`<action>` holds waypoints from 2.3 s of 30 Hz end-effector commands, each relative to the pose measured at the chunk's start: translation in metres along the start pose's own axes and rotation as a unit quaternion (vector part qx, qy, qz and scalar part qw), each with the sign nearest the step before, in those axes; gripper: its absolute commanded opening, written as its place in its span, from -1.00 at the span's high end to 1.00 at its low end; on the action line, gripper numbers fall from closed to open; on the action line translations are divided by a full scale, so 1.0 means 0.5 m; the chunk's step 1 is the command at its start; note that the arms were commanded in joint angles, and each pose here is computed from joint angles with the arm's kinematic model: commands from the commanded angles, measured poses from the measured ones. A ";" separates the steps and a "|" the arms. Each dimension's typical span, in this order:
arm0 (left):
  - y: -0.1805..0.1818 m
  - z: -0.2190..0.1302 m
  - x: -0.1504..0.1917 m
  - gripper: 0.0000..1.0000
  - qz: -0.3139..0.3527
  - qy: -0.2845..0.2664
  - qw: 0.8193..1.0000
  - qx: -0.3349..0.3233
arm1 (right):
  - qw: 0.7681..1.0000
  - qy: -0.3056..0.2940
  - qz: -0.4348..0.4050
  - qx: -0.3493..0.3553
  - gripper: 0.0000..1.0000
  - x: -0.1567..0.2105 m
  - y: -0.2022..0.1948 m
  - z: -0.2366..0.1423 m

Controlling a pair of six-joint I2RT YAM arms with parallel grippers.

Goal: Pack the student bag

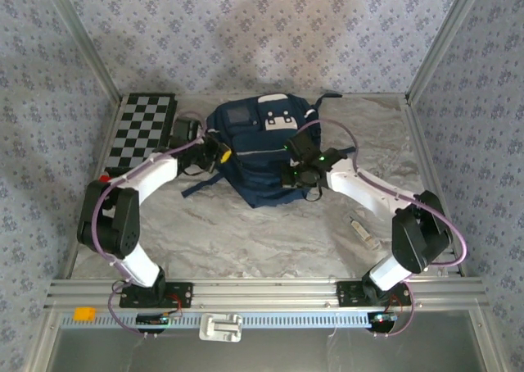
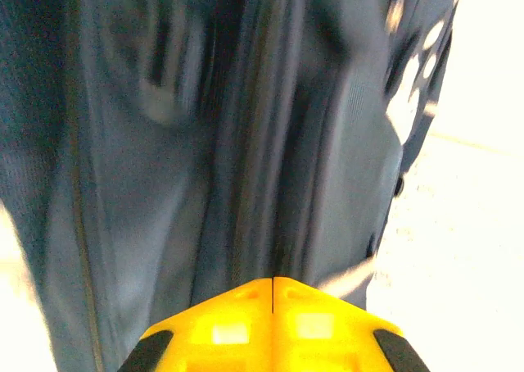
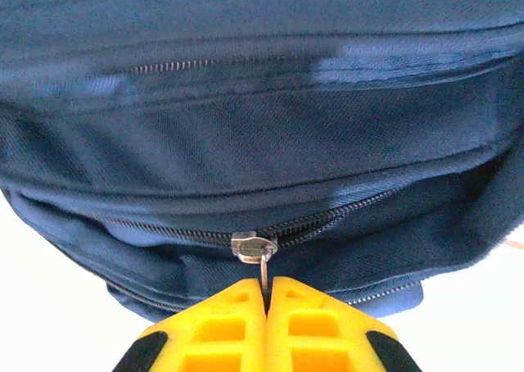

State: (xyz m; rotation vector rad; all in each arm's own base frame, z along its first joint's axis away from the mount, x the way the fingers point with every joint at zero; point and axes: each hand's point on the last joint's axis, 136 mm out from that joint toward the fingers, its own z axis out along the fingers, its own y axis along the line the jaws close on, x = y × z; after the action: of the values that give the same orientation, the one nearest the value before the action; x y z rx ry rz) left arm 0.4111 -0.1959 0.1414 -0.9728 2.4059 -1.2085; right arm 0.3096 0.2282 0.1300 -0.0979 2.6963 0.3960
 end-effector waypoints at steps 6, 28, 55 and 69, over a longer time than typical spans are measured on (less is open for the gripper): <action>-0.080 0.008 -0.105 1.00 0.065 -0.031 0.997 0.014 | 0.998 0.018 -0.064 -0.007 1.00 0.008 0.066 -0.041; 0.023 -0.039 0.171 0.02 -0.018 -0.004 1.000 -0.016 | 0.996 0.015 -0.055 -0.065 1.00 0.019 0.153 -0.002; 0.076 0.056 0.284 0.09 -0.138 -0.003 0.987 -0.076 | 0.996 0.013 -0.051 -0.068 1.00 0.024 0.160 0.015; 0.044 0.014 0.190 1.00 -0.097 -0.072 0.991 -0.059 | 0.997 0.012 -0.077 -0.001 1.00 0.038 0.113 0.000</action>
State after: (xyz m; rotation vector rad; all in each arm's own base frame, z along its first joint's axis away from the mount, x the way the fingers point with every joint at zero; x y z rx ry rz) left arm 0.3174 -0.2824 0.1036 -1.3125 2.4427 -1.0838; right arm 0.2882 0.2933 0.1302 -0.2877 2.6980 0.4425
